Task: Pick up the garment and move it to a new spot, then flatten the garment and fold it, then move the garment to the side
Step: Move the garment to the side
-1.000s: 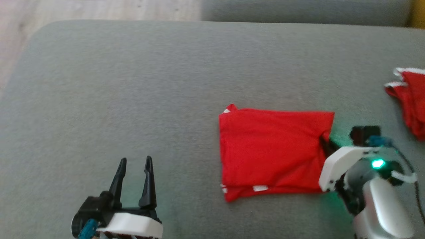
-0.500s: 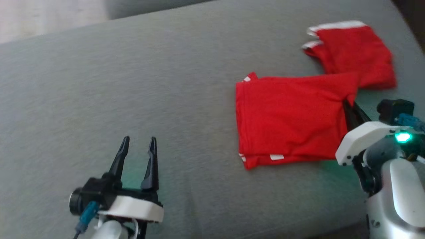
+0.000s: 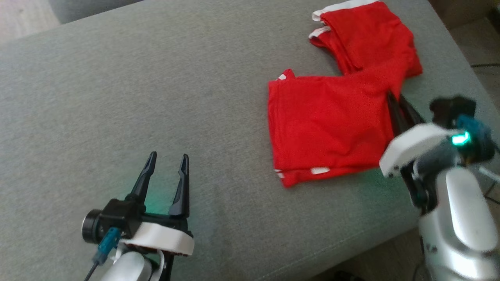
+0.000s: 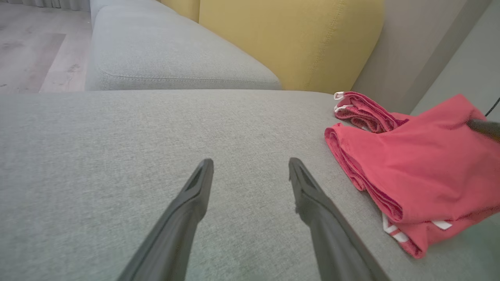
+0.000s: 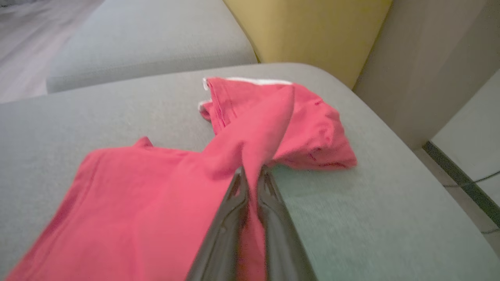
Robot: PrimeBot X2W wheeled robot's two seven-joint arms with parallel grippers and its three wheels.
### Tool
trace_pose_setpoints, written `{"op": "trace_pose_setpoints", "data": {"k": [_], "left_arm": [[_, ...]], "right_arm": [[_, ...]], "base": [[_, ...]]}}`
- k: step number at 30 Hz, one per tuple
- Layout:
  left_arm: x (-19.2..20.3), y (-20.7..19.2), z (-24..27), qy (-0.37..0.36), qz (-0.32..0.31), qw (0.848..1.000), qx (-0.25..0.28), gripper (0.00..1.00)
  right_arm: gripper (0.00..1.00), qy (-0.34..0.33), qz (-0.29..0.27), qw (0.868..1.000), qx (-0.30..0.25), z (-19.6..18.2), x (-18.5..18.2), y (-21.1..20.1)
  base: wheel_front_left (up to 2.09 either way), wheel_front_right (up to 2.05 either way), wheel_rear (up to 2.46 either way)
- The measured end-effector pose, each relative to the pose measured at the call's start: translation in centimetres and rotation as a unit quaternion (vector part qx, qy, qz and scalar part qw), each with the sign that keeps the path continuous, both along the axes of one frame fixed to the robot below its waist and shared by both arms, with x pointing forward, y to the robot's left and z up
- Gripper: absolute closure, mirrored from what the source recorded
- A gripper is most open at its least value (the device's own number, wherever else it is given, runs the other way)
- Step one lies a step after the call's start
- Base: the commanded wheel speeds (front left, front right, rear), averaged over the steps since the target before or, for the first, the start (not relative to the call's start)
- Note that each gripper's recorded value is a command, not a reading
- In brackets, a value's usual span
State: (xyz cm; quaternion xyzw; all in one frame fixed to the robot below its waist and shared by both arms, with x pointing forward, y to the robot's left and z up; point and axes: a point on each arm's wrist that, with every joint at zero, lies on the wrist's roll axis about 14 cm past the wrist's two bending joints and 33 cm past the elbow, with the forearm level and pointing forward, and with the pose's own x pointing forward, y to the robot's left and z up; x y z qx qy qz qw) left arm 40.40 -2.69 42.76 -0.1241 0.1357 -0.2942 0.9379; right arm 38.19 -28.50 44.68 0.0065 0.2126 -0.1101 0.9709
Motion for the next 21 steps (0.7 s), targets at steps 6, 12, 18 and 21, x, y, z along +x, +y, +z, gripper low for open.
{"op": "trace_pose_setpoints", "data": {"k": [6,12,18,21], "left_arm": [[0.1,1.6,0.4,-0.006,0.022,1.000,0.006,0.00],[0.1,3.6,0.9,-0.013,0.056,0.998,0.005,0.00],[-0.1,5.9,0.9,-0.013,0.094,0.995,0.010,0.00],[-0.2,6.8,0.8,-0.012,0.108,0.994,0.011,0.00]], "right_arm": [[1.00,-0.053,0.053,0.997,-0.020,4.1,4.4,2.2],[1.00,-0.055,0.070,0.995,-0.046,6.1,7.2,1.6],[1.00,-0.038,0.066,0.994,-0.079,7.4,9.9,-1.0],[1.00,-0.024,0.053,0.993,-0.099,7.9,10.6,-3.2]], "base": [[0.00,0.00,0.00],[0.00,0.00,0.00],[0.00,0.00,0.00],[0.00,0.00,0.00]]}}
